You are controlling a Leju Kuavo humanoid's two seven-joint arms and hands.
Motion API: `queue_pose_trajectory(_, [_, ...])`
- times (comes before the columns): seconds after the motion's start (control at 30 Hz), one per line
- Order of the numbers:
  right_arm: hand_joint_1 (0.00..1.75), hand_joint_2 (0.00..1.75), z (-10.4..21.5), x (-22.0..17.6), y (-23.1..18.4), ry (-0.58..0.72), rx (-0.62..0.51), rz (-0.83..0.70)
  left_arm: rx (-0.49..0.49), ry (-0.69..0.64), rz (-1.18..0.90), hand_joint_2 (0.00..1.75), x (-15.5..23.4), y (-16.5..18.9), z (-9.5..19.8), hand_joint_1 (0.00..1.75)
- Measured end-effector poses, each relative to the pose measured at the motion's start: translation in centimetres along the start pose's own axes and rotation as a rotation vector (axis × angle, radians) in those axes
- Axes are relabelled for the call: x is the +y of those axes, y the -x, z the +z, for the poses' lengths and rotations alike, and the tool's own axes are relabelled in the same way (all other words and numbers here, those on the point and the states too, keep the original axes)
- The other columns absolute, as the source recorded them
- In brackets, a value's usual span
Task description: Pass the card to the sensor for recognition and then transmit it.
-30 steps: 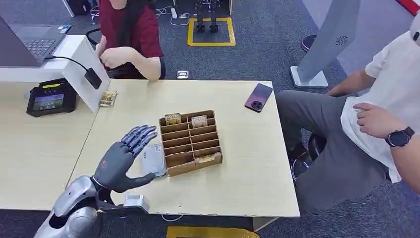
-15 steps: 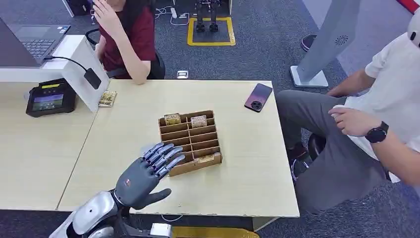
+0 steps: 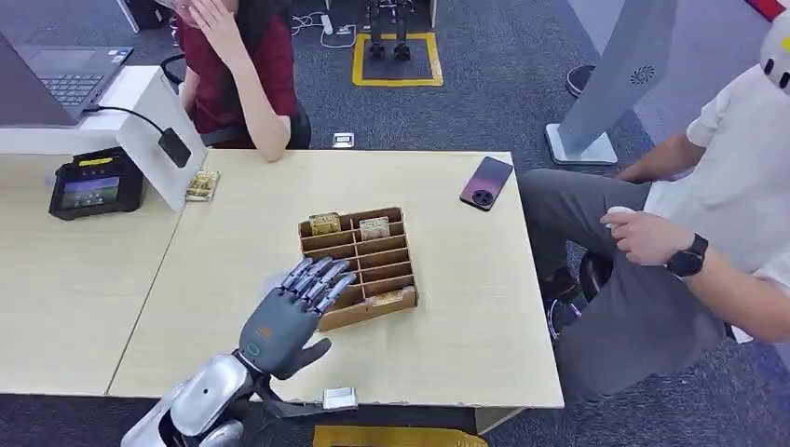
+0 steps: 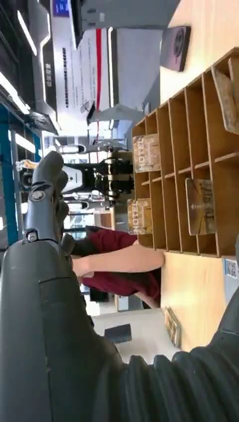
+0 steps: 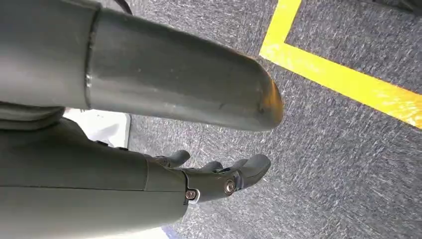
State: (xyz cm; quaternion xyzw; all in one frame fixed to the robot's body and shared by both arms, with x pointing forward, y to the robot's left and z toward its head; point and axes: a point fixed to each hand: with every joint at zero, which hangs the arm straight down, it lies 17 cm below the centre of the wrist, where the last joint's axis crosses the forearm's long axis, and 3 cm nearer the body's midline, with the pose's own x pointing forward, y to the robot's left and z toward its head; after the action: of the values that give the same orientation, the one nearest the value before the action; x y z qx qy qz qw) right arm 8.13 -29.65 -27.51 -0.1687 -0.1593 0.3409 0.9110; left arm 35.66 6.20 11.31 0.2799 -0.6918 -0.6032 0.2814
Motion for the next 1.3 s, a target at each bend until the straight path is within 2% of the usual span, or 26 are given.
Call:
queue_pose_trajectory(0.57, [0.00, 0.00, 0.0, -0.1, 0.0, 0.006, 0.003, -0.006, 0.003, 0.022, 0.006, 1.75, -1.1, -0.3, -0.4, 0.00])
queue_pose_trajectory(0.7, [0.00, 0.00, 0.0, -0.1, -0.2, 0.008, -0.002, -0.001, 0.059, 0.031, 0.005, 1.75, -1.5, 0.2, -0.8, 0.00])
queue_pose_trajectory(0.97, [0.00, 0.00, 0.0, 0.0, -0.3, 0.006, -0.004, 0.011, 0.136, 0.104, 0.096, 1.75, -4.9, 0.6, -1.1, 0.00])
queue_pose_trajectory(1.13, [0.00, 0.00, 0.1, 0.3, -0.7, 0.005, -0.011, 0.020, 0.336, 0.082, 0.096, 1.75, -4.7, 4.8, -1.6, 0.00])
queue_pose_trajectory(1.3, [0.00, 0.00, 0.2, 0.6, -0.8, 0.002, -0.011, 0.023, 0.417, 0.056, 0.097, 1.75, -4.3, 7.4, -1.9, 0.00])
